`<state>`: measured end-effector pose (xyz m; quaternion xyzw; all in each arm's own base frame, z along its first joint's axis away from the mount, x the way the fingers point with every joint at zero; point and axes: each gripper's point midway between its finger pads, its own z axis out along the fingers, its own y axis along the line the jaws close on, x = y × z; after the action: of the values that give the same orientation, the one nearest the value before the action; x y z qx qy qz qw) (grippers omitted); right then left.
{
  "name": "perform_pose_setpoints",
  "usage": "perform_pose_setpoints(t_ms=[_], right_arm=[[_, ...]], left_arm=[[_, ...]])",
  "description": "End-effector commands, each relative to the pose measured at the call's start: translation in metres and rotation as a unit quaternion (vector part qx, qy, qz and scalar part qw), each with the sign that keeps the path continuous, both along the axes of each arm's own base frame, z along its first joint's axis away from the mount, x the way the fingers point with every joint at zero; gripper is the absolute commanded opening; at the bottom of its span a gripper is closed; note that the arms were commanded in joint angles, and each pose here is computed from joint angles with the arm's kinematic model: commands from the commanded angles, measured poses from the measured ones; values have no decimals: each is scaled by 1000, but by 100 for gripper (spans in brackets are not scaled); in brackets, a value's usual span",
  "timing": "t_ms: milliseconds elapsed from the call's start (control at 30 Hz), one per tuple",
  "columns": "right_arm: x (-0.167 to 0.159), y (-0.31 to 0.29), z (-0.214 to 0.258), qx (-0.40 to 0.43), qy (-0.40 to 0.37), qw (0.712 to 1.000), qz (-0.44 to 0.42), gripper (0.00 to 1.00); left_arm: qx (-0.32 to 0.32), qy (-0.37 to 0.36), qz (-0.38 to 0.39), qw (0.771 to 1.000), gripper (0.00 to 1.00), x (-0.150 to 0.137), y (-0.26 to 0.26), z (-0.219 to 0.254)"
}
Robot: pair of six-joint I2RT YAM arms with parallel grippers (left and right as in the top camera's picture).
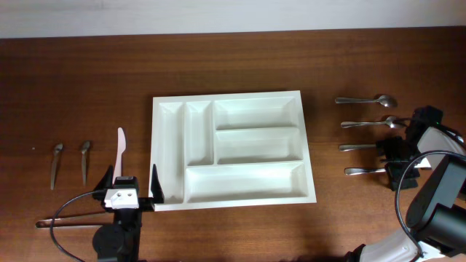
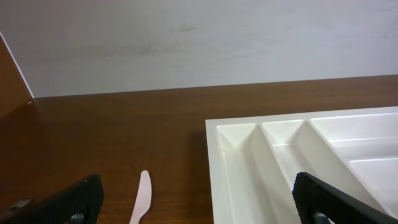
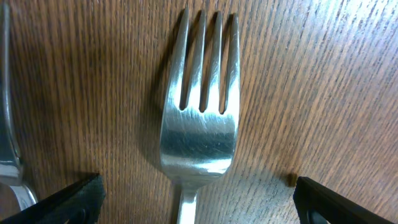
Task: Pack container
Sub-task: 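Lower the right gripper onto the lower fork and close on it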
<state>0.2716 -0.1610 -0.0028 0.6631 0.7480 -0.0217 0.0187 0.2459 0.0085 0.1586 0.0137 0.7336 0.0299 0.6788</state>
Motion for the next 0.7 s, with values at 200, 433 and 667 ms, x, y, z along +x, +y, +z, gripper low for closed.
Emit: perform_pose_setpoints(t_ms=[200,433,667], right_arm=[[-21,16,-19,24,30,999,-1,99],[-28,19,-25,27,36,999,-1,99],[-31,21,-28,29,39,999,-1,99]], left_arm=[[9,0,-2,1000,99,0,0,-1],[9,0,-2,1000,99,0,0,-1],[9,0,-2,1000,99,0,0,-1]])
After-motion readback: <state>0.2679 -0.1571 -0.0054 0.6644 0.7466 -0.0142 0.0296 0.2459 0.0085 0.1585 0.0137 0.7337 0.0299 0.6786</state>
